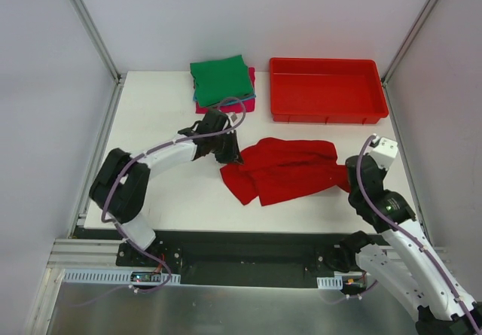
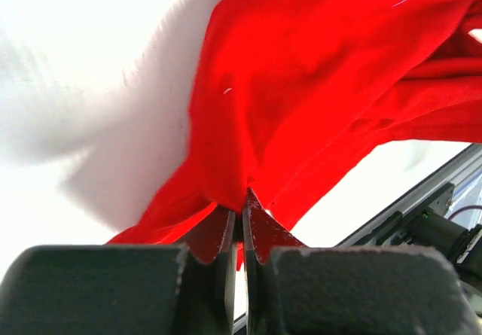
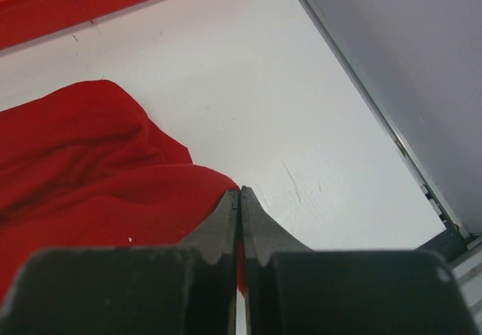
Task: Fold and stack the t-shirts
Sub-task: Flatten out the tshirt
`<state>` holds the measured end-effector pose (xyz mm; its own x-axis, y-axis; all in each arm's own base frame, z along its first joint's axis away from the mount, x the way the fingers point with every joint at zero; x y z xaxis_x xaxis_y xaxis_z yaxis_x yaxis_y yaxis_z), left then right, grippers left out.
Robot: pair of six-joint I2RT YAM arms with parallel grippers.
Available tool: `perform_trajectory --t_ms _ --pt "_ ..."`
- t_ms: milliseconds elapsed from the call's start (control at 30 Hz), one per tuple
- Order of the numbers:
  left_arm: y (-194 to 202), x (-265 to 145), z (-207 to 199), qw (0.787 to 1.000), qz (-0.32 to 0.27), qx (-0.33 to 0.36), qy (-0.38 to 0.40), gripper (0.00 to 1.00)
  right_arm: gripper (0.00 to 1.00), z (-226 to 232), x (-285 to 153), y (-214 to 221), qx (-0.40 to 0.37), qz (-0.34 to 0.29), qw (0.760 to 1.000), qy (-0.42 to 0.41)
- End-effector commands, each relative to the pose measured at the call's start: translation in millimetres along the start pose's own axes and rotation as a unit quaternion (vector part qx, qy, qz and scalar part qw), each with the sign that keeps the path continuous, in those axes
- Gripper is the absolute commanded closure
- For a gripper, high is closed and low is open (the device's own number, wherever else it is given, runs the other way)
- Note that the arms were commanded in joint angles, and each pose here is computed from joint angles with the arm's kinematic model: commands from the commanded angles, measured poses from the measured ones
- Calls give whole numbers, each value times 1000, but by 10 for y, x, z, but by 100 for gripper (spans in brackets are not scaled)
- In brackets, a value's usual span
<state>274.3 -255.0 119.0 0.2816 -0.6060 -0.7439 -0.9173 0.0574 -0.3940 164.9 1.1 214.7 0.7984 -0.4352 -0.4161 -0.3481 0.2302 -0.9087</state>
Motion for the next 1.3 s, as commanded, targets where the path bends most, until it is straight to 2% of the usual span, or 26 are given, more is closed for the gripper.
perform_trajectory --t_ms 0,167,333,500,633,767,867,1000,1100,1267 --pt "-203 -594 -153 993 -101 33 -40 100 99 -30 -104 -300 13 -30 999 -1" --pt "-360 -1425 -249 965 -234 52 -105 100 99 1 -358 -797 52 -70 995 -50" --pt "-368 -2473 -430 913 -386 63 -120 100 99 80 -705 -1291 87 -106 979 -152" --pt "-207 -3318 -583 862 -492 74 -100 100 99 227 -1171 -1694 105 -132 936 -309" --pt "-37 -3764 -638 829 -548 75 -80 100 99 297 -1453 -1842 109 -138 901 -398" --pt "3 -3991 -674 811 -573 85 -81 100 99 341 -1507 -1930 106 -143 893 -413" --pt "-113 -3998 -682 808 -573 90 -105 100 99 423 -1395 -2003 97 -143 906 -387" --pt "-470 -3872 -580 799 -559 80 -205 100 100 708 -1169 -2144 72 -138 920 -359" --pt "-855 -3852 -600 783 -547 95 -279 100 99 960 -1046 -2351 44 -148 923 -353" --pt "-1294 -4209 -817 752 -570 135 -302 100 99 1240 -1010 -2897 32 -196 918 -343"
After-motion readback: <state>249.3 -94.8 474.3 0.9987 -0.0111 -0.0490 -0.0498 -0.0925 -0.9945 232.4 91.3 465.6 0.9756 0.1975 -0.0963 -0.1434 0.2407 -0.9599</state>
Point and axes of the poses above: each gripper's point midway between its finger pads, its own x axis out along the fingers, its own z axis along the line the jaws close on, y = z × x, the point moved 6 cm from there along -x, back along the fingers, and after that the axes turned 8 degrees about x, right-handed, at the moved point
